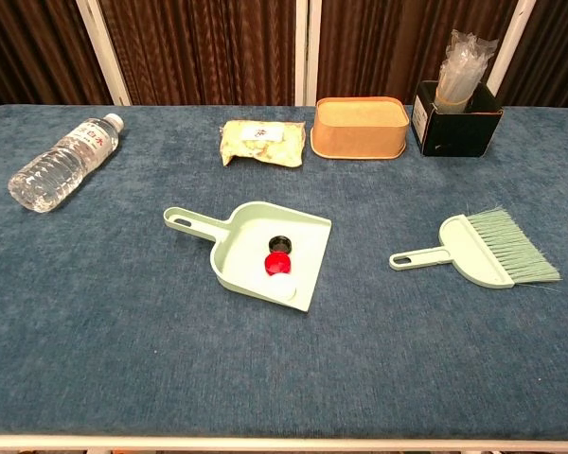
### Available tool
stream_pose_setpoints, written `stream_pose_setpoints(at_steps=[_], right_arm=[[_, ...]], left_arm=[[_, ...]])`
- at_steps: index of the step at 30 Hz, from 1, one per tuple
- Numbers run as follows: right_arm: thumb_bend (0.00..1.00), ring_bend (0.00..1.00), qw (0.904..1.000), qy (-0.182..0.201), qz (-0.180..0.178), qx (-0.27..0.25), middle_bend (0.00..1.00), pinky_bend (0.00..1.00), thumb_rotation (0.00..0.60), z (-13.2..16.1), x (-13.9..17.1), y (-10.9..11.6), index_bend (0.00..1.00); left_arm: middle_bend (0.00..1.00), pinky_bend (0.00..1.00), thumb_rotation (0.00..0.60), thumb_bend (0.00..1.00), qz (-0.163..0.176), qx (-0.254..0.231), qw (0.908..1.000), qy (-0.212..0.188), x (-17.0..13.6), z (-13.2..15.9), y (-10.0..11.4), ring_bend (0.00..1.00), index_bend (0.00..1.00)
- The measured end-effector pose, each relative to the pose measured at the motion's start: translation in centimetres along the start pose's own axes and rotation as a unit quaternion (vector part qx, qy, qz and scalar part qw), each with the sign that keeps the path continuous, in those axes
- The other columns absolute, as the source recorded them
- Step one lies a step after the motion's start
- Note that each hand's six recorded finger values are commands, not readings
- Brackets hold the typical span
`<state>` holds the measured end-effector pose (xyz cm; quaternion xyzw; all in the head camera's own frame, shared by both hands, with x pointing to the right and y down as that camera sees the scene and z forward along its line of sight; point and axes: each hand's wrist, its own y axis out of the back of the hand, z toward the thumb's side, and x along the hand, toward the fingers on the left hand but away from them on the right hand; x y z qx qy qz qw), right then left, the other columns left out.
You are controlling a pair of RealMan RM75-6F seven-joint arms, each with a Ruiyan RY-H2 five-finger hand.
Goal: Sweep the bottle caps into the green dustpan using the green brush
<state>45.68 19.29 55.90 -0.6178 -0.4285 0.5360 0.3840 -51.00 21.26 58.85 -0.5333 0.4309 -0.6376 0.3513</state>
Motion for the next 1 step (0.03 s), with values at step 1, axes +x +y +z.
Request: stream_pose_setpoints(at_steps=[1], right_arm=[[0.3,0.0,1.0,-0.005,-0.003,-0.001,0.15,0.01,0.6,-0.31,0.56,0.21,0.01]], left_arm=[[0.26,0.12,0.6,0.26,-0.005,0.0,1.0,0.003,-0.63,-0.17,-0.08,0.18,0.21]])
